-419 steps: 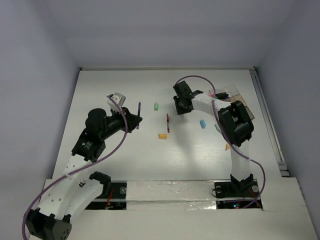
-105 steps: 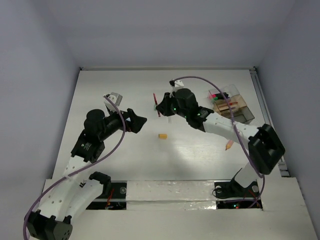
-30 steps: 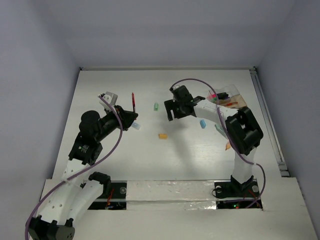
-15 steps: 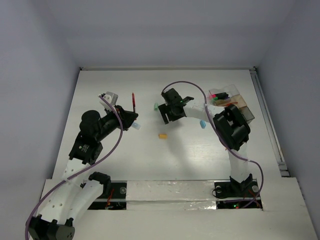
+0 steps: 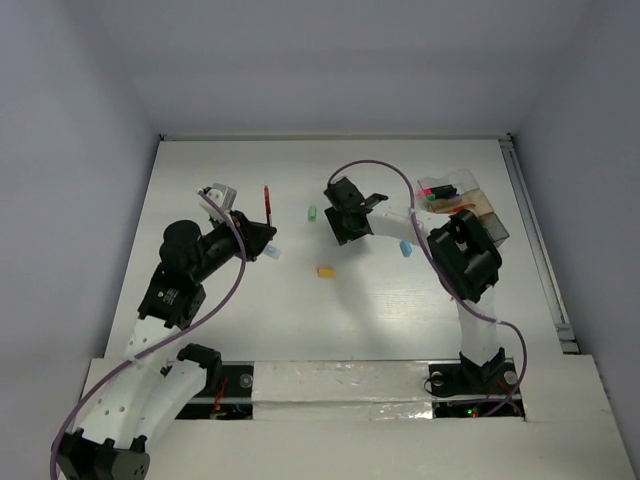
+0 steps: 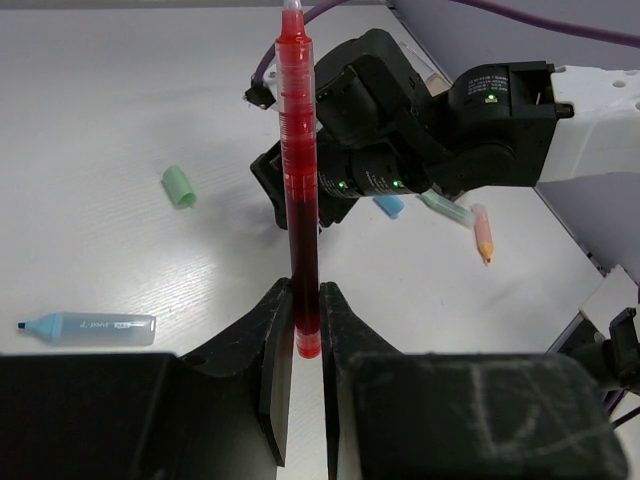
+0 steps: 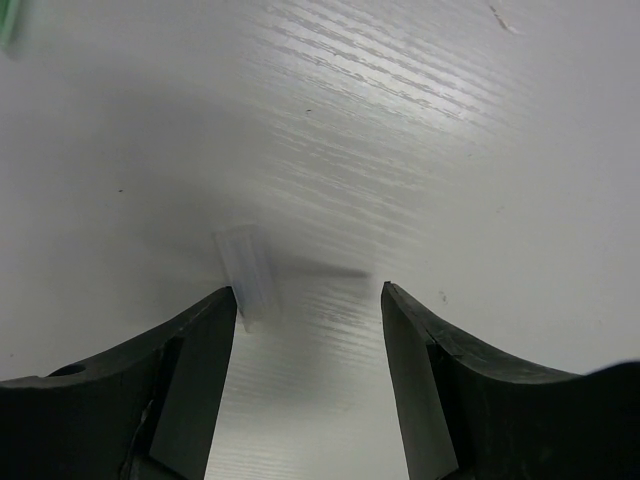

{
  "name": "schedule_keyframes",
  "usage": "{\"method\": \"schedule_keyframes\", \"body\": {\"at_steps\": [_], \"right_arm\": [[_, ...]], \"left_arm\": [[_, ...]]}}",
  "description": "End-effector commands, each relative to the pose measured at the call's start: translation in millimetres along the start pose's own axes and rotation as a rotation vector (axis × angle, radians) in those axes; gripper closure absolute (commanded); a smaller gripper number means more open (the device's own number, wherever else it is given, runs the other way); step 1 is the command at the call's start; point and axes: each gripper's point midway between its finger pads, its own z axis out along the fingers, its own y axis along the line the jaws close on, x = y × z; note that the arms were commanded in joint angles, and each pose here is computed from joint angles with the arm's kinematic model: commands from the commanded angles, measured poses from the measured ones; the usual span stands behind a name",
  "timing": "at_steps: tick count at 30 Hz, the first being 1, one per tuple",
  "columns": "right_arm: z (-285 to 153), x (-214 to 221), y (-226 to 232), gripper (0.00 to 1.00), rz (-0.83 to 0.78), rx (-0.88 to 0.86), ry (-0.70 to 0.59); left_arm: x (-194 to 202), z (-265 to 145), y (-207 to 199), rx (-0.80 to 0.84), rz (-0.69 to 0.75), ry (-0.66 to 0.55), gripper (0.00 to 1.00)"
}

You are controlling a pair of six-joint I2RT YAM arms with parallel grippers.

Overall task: Sort the stationery into containers
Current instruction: Move the pen cap to the center of the board.

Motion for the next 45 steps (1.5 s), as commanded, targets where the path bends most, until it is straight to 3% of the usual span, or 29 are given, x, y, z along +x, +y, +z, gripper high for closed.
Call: {"method": "schedule_keyframes", "body": {"at_steps": [1,11,14,18,21,22,24,28,37,45], "right_arm": [[-3.4,10.3,-26.0,0.34,-0.034,0.093,0.035],[-5.3,5.2,-65.1,0.35,-0.01,0.195,0.021],[-15.2,0.9,-52.6,0.47,0.033,0.108,-0.01],[-40.5,-10.2,-13.5,0.59,0.154,-0.147,-0.103],[-52.9,-12.8,6.0,0.63,0.256,-0.272,-0.163],[-52.0,-10.9,9.3,0.63,0.28,-0.289,-0.165],[-44.7,-8.9,17.7,0.47,0.331,-0.318,-0.162],[-19.0,-9.2,20.9,0.34,0.411,-0.326,-0.143],[14.0,-4.5,-3.1,0.32,0.433,-0.18,-0.124],[10.7,-1.3,-15.0,0.3,0.416,-0.117,-0.109]], "left_arm": [[-13.4,0.5,-7.0,0.024,0.028,-0.037,1.0],[-11.8,2.3,-6.1,0.024,0.025,-0.03,1.0],[-11.5,2.6,-5.9,0.024,0.025,-0.028,1.0],[-12.6,1.7,-7.0,0.027,0.025,-0.033,1.0],[-13.4,0.7,-8.9,0.035,0.026,-0.036,1.0],[-13.6,0.4,-9.4,0.037,0.027,-0.037,1.0],[-13.9,-0.4,-9.8,0.038,0.028,-0.04,1.0],[-15.4,-2.4,-9.0,0.028,0.033,-0.048,1.0],[-17.7,-4.0,-10.0,0.028,0.036,-0.057,1.0],[-16.5,-2.7,-9.1,0.027,0.035,-0.05,1.0]]}}
